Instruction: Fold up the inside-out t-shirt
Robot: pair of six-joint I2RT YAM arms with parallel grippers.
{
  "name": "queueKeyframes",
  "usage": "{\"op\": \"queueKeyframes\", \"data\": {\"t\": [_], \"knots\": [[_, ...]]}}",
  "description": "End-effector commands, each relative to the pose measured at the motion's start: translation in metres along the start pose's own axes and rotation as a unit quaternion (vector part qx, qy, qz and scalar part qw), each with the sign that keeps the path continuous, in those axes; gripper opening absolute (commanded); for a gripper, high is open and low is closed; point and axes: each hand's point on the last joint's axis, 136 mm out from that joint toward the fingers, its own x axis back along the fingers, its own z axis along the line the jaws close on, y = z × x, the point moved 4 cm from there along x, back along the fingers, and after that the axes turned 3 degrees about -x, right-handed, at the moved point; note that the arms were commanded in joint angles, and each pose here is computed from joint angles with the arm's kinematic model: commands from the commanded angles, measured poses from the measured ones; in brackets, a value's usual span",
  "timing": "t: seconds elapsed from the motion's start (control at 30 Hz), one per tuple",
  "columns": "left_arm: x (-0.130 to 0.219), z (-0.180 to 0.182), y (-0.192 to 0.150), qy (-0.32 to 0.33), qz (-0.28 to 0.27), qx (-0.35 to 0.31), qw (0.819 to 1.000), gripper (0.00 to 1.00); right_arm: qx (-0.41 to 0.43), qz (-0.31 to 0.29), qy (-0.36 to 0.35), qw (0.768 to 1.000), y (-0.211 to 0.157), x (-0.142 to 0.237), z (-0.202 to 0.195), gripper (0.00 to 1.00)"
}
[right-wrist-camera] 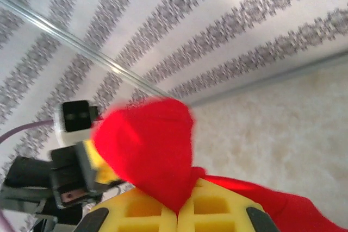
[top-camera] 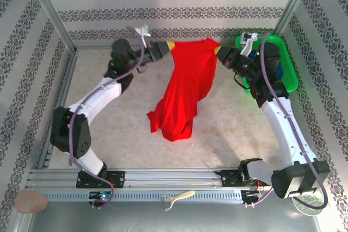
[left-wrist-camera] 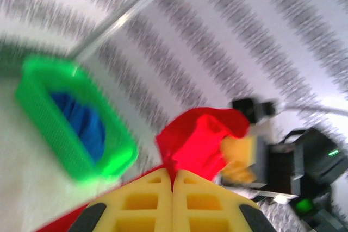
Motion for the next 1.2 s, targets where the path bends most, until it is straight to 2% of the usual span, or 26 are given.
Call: {"op": "queueKeyframes", "data": {"t": [0.0, 0.3, 0.43, 0.5, 0.57, 0.67, 0.83, 0.93, 0.97, 1.0, 1.03, 1.1, 1.17], "knots": [[0.013, -0.084, 0.052, -0.056, -0.051, -0.08, 0.994, 0.0, 0.038, -0.066, 0.084, 0.994, 0.03, 0.028, 0.076, 0.0], [0.03, -0.172, 0.099, -0.117, -0.109, -0.118, 0.98, 0.0, 0.105, -0.124, 0.142, 0.976, 0.043, 0.081, 0.166, 0.0], [0.036, -0.174, 0.104, -0.089, -0.122, -0.101, 0.983, 0.0, 0.126, -0.138, 0.16, 0.969, 0.047, 0.093, 0.193, 0.0], [0.034, -0.153, 0.099, -0.034, -0.119, -0.087, 0.988, 0.0, 0.126, -0.133, 0.158, 0.97, 0.049, 0.085, 0.193, 0.0], [0.034, -0.117, 0.093, 0.041, -0.115, -0.067, 0.99, 0.0, 0.12, -0.12, 0.149, 0.974, 0.05, 0.066, 0.184, 0.0], [0.036, -0.05, 0.085, 0.138, -0.1, -0.038, 0.985, 0.0, 0.109, -0.089, 0.11, 0.984, 0.048, 0.019, 0.149, 0.0], [0.035, 0.073, 0.071, 0.24, -0.063, -0.005, 0.969, 0.0, 0.074, -0.044, 0.005, 0.996, 0.043, -0.072, 0.047, 0.0], [0.028, 0.136, 0.07, 0.272, -0.038, 0.008, 0.962, 0.0, 0.056, -0.029, -0.078, 0.995, 0.048, -0.119, -0.021, 0.01], [0.025, 0.151, 0.071, 0.278, -0.031, 0.01, 0.96, 0.04, 0.049, -0.021, -0.108, 0.993, 0.049, -0.129, -0.041, 0.23], [0.022, 0.164, 0.072, 0.284, -0.021, 0.007, 0.959, 0.13, 0.047, -0.009, -0.139, 0.989, 0.049, -0.137, -0.06, 0.49], [0.021, 0.171, 0.073, 0.291, -0.012, 0.008, 0.957, 0.25, 0.051, 0.001, -0.172, 0.984, 0.046, -0.139, -0.075, 0.58], [0.02, 0.172, 0.075, 0.299, 0.001, 0.008, 0.954, 0.43, 0.054, 0.017, -0.204, 0.977, 0.037, -0.133, -0.086, 0.62], [0.023, 0.16, 0.073, 0.298, 0.007, 0.004, 0.954, 0.55, 0.05, 0.04, -0.225, 0.972, 0.014, -0.119, -0.095, 0.62]]}}
